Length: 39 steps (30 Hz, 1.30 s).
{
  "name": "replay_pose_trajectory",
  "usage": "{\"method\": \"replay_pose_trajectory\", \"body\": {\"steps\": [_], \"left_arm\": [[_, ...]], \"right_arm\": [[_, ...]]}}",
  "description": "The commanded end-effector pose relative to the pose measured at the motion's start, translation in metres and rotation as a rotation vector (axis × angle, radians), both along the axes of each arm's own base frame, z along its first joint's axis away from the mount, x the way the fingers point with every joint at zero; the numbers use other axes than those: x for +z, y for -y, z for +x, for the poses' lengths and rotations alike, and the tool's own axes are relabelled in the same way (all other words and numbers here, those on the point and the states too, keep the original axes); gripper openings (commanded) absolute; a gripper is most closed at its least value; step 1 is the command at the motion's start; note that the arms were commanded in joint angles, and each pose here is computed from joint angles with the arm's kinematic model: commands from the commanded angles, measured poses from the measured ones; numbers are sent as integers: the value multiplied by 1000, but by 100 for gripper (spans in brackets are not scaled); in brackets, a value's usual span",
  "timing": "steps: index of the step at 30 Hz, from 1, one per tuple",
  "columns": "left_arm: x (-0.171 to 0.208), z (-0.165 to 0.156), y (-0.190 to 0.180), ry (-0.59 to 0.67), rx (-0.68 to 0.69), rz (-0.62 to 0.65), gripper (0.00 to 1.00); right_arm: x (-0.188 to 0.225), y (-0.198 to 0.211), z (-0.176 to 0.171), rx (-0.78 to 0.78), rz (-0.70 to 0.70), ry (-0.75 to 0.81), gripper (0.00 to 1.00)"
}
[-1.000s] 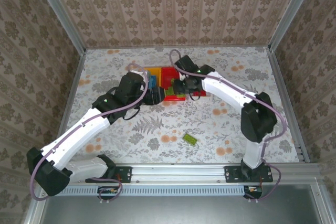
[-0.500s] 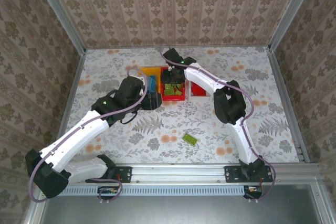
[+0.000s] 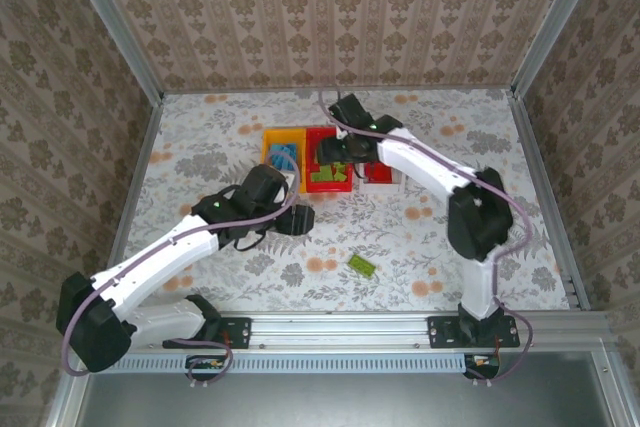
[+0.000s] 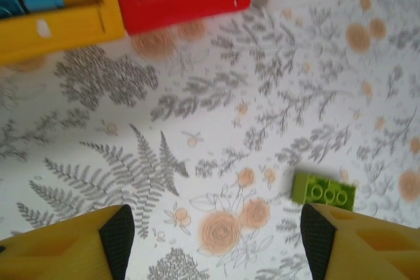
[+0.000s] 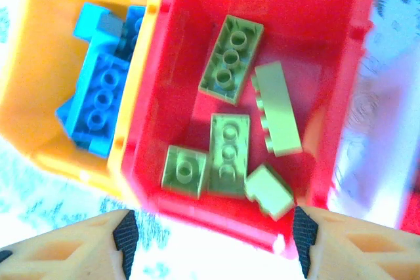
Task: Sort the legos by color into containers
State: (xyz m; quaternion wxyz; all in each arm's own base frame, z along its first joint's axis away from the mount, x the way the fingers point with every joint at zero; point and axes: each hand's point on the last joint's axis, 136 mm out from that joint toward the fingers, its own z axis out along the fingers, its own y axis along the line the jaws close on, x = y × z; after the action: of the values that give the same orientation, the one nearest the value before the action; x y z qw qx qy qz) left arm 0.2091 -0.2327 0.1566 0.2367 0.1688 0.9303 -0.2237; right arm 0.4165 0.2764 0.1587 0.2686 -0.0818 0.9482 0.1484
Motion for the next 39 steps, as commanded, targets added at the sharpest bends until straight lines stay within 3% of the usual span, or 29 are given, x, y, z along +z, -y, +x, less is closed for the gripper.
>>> {"method": "replay_pose_trajectory", "body": {"steps": [1, 8, 13, 25, 29, 35, 39], "left_arm": [[-12, -10, 4, -15, -68, 11, 70], [-7, -41, 13, -52, -118, -122, 70], [-17, -73, 3, -116, -142, -168, 71], [-15, -66, -4, -86, -42, -195, 71], [-11, -65, -6, -74, -30, -199, 71], [-8, -63, -7, -60, -16, -199, 71], [2, -51, -18, -12, 50, -157, 70]], "right_arm": [[13, 7, -42, 122, -31, 70, 71], [-49, 37, -188, 355, -171, -84, 79], [-73, 45, -238, 422, -230, -161, 83], [-133, 52, -239, 472, -441, -284, 83], [-138, 48, -231, 456, -452, -278, 72], [-143, 38, -225, 446, -438, -292, 37], [-110, 27, -204, 389, -361, -223, 31]]}}
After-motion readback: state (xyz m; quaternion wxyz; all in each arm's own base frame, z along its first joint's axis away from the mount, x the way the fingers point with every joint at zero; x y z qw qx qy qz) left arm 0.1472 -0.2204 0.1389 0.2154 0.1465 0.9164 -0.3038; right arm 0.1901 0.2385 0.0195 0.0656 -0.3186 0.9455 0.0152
